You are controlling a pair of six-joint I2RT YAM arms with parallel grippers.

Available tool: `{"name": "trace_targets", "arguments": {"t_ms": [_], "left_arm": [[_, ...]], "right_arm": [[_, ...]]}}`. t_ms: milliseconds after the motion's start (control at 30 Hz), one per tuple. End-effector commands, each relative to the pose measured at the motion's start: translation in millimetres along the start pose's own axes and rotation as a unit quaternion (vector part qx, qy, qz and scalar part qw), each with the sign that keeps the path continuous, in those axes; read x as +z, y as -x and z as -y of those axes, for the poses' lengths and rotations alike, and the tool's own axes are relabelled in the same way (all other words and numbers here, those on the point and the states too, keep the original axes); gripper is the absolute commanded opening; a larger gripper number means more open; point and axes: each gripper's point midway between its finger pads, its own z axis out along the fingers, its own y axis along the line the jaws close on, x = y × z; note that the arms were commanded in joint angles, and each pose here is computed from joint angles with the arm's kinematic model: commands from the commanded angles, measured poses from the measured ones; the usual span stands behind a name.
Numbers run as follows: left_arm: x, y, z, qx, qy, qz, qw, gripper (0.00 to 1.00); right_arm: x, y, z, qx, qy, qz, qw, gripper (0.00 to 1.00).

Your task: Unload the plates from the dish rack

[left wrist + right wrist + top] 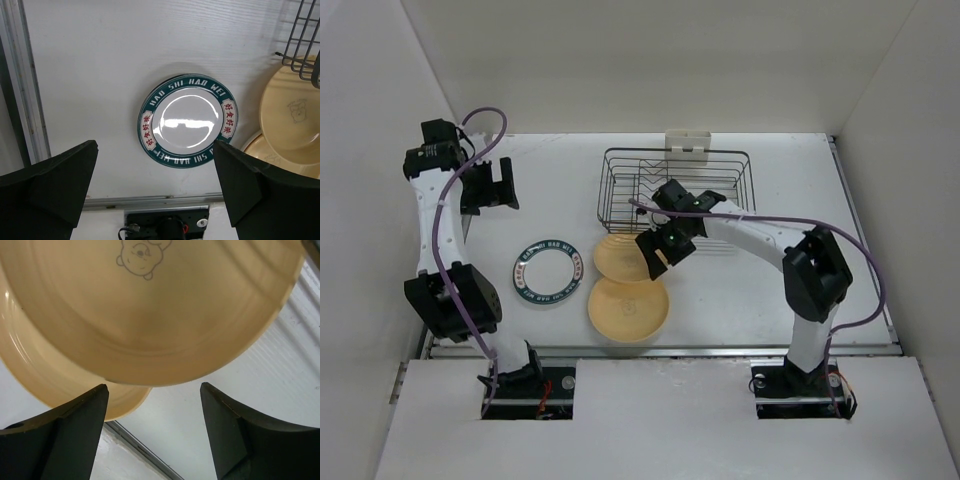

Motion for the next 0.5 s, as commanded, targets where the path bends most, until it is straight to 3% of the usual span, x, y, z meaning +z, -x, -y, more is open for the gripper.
{"name": "trace_targets", "arguments": {"t_ms": [0,200,333,467], "left_arm": [[-20,-2,5,0.015,-0.002,0.026,1.0,1.0],[-25,-7,11,0.015,-0.012,0.027,0.999,1.0],[-27,-12,12,0.015,-0.012,0.026,0.999,1.0],[-28,-15,12,0.021,-0.011,0.03,0.999,1.0]], "right_arm": [[-25,16,-4,-0.003,-0.019,0.053,0.998,0.8],[-21,25,-1,0.066,-0.036,0.078,0.994,0.86],[-25,8,3,0.204,-0.064,0.099,0.972,0.95],[-19,6,4,0.273,-0.052,0.14,0.951,1.0]]}}
